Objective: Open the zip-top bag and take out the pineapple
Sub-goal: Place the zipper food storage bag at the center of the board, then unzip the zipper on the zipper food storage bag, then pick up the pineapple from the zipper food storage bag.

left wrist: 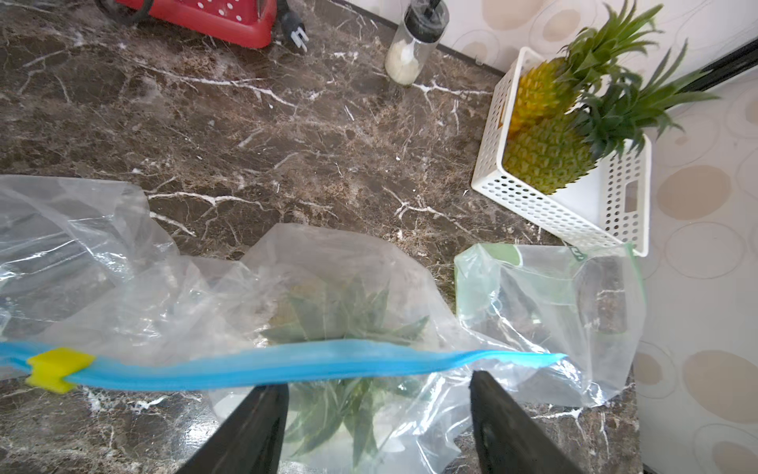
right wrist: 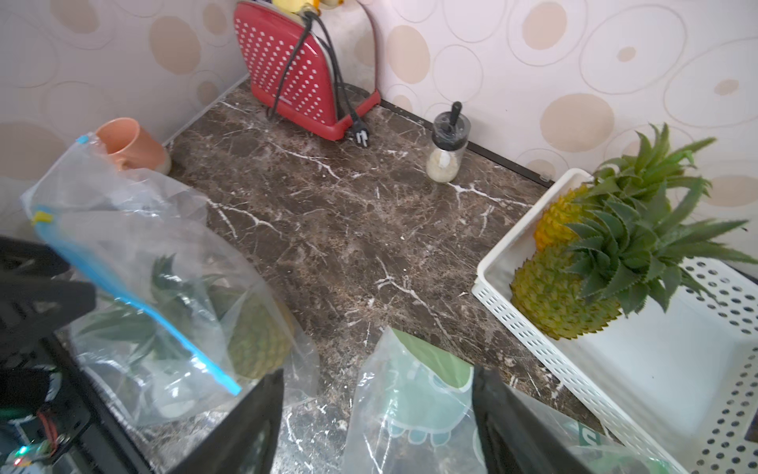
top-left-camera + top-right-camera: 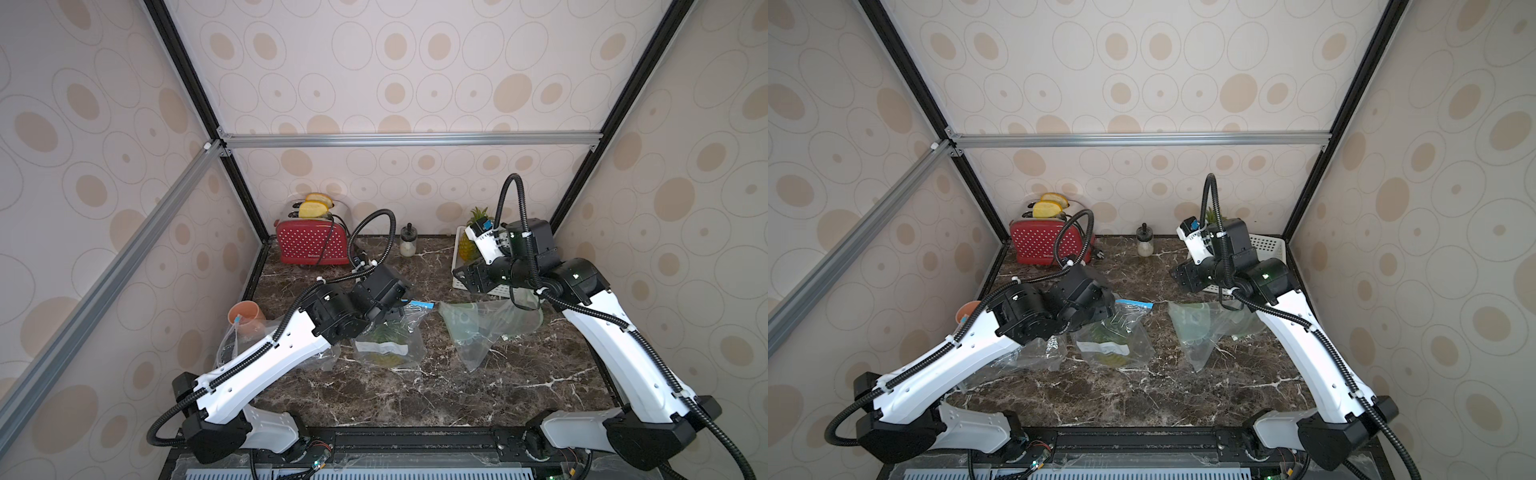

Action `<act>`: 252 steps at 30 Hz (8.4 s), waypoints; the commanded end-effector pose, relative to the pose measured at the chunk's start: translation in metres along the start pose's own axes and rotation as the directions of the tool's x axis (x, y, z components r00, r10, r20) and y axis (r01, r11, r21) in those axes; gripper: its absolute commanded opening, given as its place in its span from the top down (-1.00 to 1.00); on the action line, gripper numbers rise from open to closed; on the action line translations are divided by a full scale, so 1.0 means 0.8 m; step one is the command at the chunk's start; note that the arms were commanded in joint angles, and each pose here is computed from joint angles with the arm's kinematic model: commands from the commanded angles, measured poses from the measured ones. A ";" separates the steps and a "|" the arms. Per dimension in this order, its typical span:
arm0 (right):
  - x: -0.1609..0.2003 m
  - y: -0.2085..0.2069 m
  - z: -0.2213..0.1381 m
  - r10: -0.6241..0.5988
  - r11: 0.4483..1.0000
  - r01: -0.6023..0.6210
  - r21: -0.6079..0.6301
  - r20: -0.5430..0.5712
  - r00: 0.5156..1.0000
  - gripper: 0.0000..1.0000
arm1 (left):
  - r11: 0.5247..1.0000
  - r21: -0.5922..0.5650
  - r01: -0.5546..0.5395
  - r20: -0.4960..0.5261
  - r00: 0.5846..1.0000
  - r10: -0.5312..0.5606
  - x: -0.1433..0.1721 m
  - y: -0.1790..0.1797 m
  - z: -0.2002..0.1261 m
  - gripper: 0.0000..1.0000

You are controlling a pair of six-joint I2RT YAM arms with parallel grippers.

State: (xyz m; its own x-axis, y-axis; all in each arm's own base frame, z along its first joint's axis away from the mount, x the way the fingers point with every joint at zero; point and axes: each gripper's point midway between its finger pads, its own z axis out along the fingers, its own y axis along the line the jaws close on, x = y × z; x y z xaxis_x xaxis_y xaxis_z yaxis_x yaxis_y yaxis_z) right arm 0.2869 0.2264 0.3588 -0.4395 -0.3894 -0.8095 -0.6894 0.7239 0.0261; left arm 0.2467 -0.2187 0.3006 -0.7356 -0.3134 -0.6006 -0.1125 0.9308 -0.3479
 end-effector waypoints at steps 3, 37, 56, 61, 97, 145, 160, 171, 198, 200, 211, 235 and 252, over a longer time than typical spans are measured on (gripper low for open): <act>-0.014 0.060 -0.011 -0.116 0.979 0.113 -0.170 -0.008 0.993 -0.49 | 1.000 0.021 0.004 0.103 0.995 -0.006 -0.034 0.017 -0.050 -0.44; -0.038 0.241 0.141 -0.586 0.782 0.540 -0.312 -0.071 0.807 -0.24 | 0.981 -0.074 0.178 0.357 0.923 -0.141 -0.002 0.237 -0.027 -0.58; -0.006 0.318 0.149 -0.692 0.616 0.612 -0.496 0.030 0.721 -0.23 | 0.965 -0.111 0.236 0.381 0.907 -0.178 0.005 0.264 -0.016 -0.52; -0.008 0.328 0.144 -0.712 0.590 0.639 -0.493 0.055 0.700 -0.23 | 0.965 -0.103 0.240 0.384 0.905 -0.184 0.006 0.265 -0.015 -0.47; -0.008 0.333 0.159 -0.701 0.594 0.636 -0.493 0.070 0.710 0.87 | 0.944 0.284 0.168 0.490 0.821 -0.293 -0.011 0.207 -0.006 -0.32; -0.007 0.315 0.117 -0.701 0.524 0.622 -0.582 0.120 0.703 0.95 | 0.833 0.224 -0.506 0.614 0.737 0.283 -0.024 0.102 -0.003 1.00; -0.016 0.279 0.125 -0.706 0.593 0.639 -0.490 0.064 0.705 0.96 | 0.900 0.165 -0.404 0.637 0.740 0.216 -0.031 0.136 -0.014 1.00; -0.009 0.246 0.115 -0.705 0.632 0.638 -0.440 0.015 0.709 0.97 | 0.927 0.129 -0.352 0.640 0.744 0.194 -0.034 0.153 -0.018 1.00; 0.070 0.085 0.000 -0.525 0.846 0.527 -0.081 -0.295 0.798 0.96 | 0.962 0.092 -0.256 0.644 0.752 0.138 -0.044 0.169 -0.013 1.00; 0.074 0.080 -0.005 -0.517 0.850 0.521 -0.073 -0.304 0.800 0.96 | 0.964 0.092 -0.251 0.643 0.754 0.135 -0.044 0.170 -0.013 1.00; 0.084 0.076 -0.024 -0.486 0.868 0.492 -0.061 -0.299 0.821 0.71 | 0.962 0.116 -0.247 0.640 0.759 0.118 -0.044 0.166 -0.010 1.00; -0.005 0.256 0.074 -0.228 0.904 0.135 -0.406 -0.192 0.955 0.97 | 0.931 0.253 -0.261 0.630 0.775 0.046 -0.037 0.142 -0.017 1.00; -0.009 0.278 0.087 -0.207 0.920 0.112 -0.375 -0.224 0.952 1.00 | 0.932 0.261 -0.250 0.635 0.772 0.029 -0.035 0.146 -0.020 1.00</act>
State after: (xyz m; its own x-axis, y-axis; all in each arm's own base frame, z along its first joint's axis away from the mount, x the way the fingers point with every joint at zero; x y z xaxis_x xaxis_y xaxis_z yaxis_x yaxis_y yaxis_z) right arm 0.1776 0.4266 0.3450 -0.3723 -0.6217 -0.6891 -0.9106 0.3883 0.1417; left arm 0.2438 -0.1016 0.2695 -0.2041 -0.2865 -0.9361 0.2462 0.9104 -0.3324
